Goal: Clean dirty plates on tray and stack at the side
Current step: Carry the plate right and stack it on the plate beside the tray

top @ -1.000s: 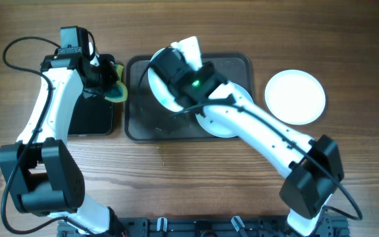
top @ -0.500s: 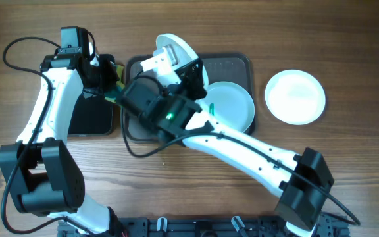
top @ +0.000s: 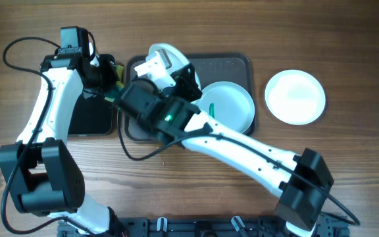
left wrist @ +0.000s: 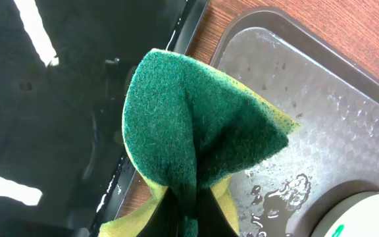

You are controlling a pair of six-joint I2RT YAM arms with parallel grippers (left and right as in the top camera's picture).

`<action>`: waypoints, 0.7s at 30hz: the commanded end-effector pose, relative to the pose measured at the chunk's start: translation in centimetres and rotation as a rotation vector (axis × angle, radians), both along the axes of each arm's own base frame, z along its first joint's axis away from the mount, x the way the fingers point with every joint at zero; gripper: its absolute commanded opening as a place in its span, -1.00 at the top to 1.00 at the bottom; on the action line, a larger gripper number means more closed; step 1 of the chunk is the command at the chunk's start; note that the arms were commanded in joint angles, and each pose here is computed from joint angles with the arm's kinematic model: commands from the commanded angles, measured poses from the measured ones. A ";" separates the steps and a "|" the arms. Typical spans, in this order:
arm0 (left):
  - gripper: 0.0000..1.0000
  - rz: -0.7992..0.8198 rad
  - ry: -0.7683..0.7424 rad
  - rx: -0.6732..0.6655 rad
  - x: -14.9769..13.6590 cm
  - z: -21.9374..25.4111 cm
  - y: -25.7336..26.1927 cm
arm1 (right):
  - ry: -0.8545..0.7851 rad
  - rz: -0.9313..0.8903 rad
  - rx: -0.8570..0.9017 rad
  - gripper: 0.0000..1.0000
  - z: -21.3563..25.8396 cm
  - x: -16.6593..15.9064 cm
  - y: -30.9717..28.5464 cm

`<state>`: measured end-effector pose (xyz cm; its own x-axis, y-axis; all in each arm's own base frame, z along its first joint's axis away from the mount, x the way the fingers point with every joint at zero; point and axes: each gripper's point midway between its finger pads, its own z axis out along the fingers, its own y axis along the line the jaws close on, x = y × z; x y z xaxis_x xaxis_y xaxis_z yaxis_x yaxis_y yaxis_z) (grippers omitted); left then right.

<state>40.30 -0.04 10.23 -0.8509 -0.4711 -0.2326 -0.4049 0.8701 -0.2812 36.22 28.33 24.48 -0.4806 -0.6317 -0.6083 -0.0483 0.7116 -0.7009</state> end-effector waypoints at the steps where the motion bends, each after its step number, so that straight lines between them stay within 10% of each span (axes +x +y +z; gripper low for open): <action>1: 0.92 -0.007 -0.013 0.012 0.2 0.5 0.3 | 0.354 0.063 0.331 0.91 -5.6 0.6 0.7; 11: 0.92 -0.007 -0.006 0.011 0.0 0.5 0.3 | 0.804 0.016 0.943 0.91 -8.0 3.4 -3.8; 21: 0.92 -0.007 -0.006 0.011 0.0 0.5 0.2 | 0.751 -0.451 1.179 0.92 -7.6 5.1 -22.6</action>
